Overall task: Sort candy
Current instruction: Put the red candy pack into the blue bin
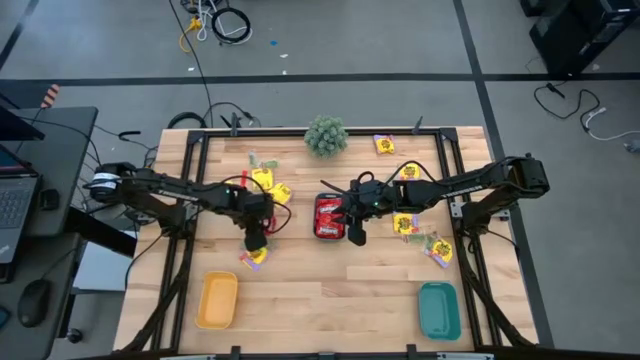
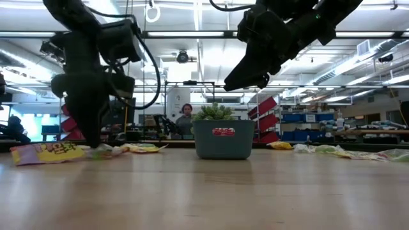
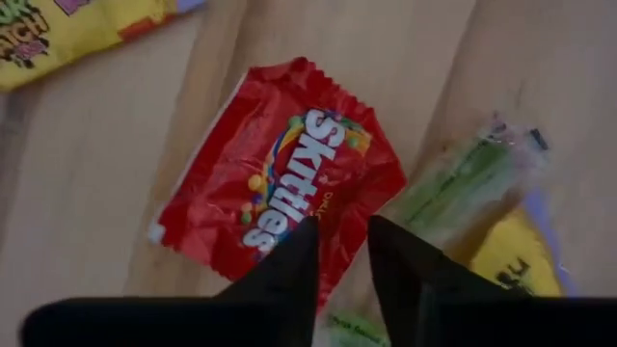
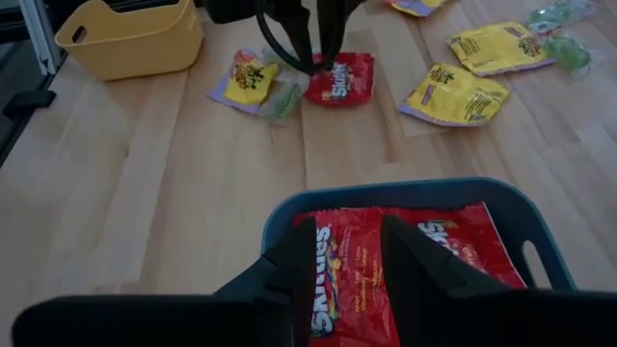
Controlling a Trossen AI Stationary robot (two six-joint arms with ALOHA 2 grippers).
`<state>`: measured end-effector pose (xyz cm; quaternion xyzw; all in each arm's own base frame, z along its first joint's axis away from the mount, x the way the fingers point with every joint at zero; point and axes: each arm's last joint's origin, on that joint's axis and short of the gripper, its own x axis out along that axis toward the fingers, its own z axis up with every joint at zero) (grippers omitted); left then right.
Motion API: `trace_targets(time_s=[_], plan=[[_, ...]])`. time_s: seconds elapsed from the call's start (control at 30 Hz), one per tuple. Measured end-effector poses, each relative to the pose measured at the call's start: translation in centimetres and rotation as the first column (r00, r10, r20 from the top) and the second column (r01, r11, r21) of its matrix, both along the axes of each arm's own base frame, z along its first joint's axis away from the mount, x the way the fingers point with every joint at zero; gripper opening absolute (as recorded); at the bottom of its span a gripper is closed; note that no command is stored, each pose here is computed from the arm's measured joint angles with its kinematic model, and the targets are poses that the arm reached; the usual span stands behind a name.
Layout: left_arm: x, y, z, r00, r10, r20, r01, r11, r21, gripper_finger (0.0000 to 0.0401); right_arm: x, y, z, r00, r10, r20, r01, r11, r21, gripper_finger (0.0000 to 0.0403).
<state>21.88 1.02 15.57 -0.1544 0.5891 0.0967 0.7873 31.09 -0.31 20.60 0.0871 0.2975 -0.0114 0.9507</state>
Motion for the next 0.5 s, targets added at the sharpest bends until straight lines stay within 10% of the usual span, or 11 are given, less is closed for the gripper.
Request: trace_targets(time_s=[0.5], plan=[[-1.3,0.2,-0.9,0.993,-0.022,-0.119,0.034,0.994,0.104,0.0108,0.0,0.0,-0.1,1.0,0.001,-0.007,-0.001,1.0,-0.011,0.0103]])
